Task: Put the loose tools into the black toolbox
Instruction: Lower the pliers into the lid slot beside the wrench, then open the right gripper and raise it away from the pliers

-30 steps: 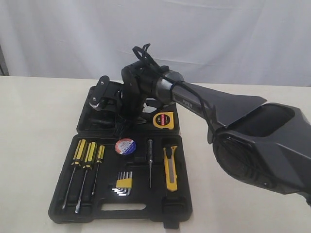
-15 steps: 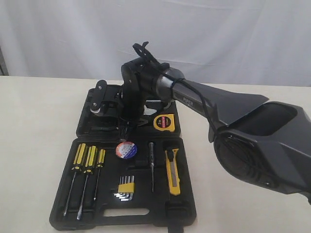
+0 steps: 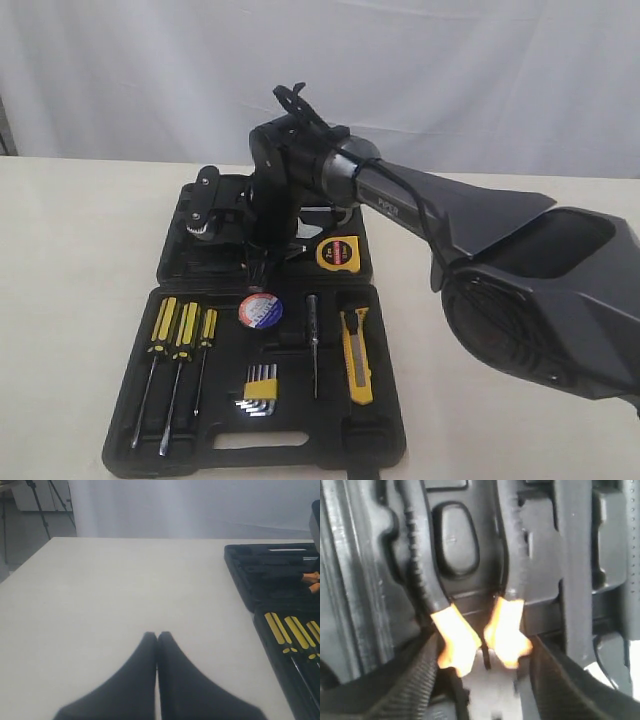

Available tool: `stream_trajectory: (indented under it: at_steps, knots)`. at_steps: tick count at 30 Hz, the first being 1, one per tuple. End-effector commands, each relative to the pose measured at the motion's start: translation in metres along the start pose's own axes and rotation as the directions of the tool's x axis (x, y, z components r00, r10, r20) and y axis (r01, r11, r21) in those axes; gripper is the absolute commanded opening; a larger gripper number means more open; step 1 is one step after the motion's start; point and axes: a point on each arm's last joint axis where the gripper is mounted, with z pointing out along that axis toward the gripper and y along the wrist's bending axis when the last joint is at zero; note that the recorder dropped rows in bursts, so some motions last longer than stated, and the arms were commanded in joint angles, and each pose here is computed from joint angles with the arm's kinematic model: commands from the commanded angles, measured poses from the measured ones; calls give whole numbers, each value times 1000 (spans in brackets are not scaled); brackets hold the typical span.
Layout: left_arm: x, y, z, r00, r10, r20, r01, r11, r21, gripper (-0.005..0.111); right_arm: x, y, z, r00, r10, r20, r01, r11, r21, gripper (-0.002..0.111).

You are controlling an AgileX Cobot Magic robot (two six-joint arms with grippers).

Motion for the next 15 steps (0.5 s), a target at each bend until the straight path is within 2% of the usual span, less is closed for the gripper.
stream_trajectory:
  at_steps: [1,7,9,12,13,15]
  knots:
    - [0,-1,0,1000,-12,7,12,1000,8,0,-2,1,-9,1000,2,4,-2,1000,-19,64]
    - [0,-1,0,1000,-12,7,12,1000,8,0,-3,0,-14,1000,20,7,-20,1000,-16,62]
    - [0,-1,0,1000,-12,7,12,1000,8,0,-3,-3,-22,1000,31,4,-31,999,-8,49]
    - [0,-1,0,1000,-12,7,12,1000,8,0,8,-16,-38,996,87,-12,-87,996,-12,11]
    - [0,-1,0,1000,-12,7,12,1000,8,0,13,-19,-41,994,109,-19,-109,994,-18,2]
    - [0,-1,0,1000,-12,7,12,1000,8,0,26,-27,-49,985,172,-25,-174,983,-59,-1]
